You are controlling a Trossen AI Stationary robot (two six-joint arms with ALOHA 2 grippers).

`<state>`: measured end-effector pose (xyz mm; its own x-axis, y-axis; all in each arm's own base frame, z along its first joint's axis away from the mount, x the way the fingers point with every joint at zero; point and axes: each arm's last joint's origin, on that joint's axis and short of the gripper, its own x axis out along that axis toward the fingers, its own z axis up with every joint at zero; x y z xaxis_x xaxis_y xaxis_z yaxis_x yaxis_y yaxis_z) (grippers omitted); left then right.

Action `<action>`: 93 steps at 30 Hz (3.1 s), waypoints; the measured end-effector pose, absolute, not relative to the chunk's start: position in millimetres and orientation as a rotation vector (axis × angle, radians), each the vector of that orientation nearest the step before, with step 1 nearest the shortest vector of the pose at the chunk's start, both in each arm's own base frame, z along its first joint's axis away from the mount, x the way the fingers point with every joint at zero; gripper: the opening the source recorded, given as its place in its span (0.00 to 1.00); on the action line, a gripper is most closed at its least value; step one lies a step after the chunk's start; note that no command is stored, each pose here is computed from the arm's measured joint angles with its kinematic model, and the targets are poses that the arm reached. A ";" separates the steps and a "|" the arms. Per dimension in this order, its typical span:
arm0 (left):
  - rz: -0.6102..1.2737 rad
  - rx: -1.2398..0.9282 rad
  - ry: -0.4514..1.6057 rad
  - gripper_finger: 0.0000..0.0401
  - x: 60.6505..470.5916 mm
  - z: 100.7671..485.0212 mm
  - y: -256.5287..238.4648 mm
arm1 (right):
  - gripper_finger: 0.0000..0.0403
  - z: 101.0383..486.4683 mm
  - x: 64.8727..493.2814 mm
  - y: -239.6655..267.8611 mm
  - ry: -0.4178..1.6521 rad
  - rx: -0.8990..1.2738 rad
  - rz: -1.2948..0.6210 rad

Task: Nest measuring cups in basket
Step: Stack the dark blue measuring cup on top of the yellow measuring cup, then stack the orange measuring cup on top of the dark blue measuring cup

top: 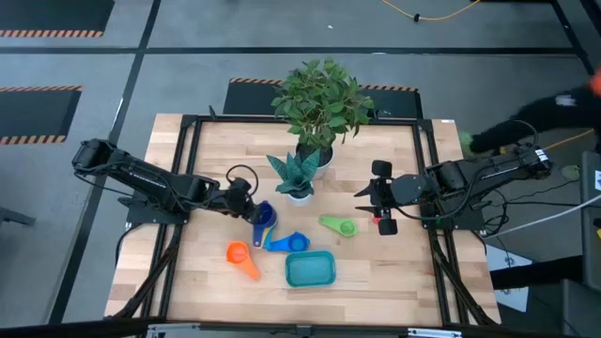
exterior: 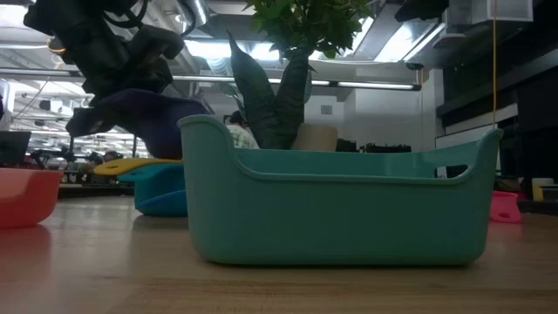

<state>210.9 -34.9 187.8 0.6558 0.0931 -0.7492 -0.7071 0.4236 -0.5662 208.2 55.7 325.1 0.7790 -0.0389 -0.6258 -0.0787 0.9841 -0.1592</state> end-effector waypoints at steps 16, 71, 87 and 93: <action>0.560 -1.017 0.709 0.17 210.5 187.5 -34.8 | 0.38 325.1 208.1 55.7 0.679 -0.181 0.022; 0.083 -1.105 1.157 0.31 196.4 185.9 -75.7 | 0.38 325.0 208.1 55.7 0.679 -0.180 0.022; 0.366 -1.149 1.280 0.31 171.1 175.9 -96.3 | 0.38 325.0 208.1 55.7 0.679 -0.176 0.020; 0.396 -1.131 1.270 0.31 172.3 172.5 -96.8 | 0.38 325.0 208.1 55.7 0.679 -0.176 0.020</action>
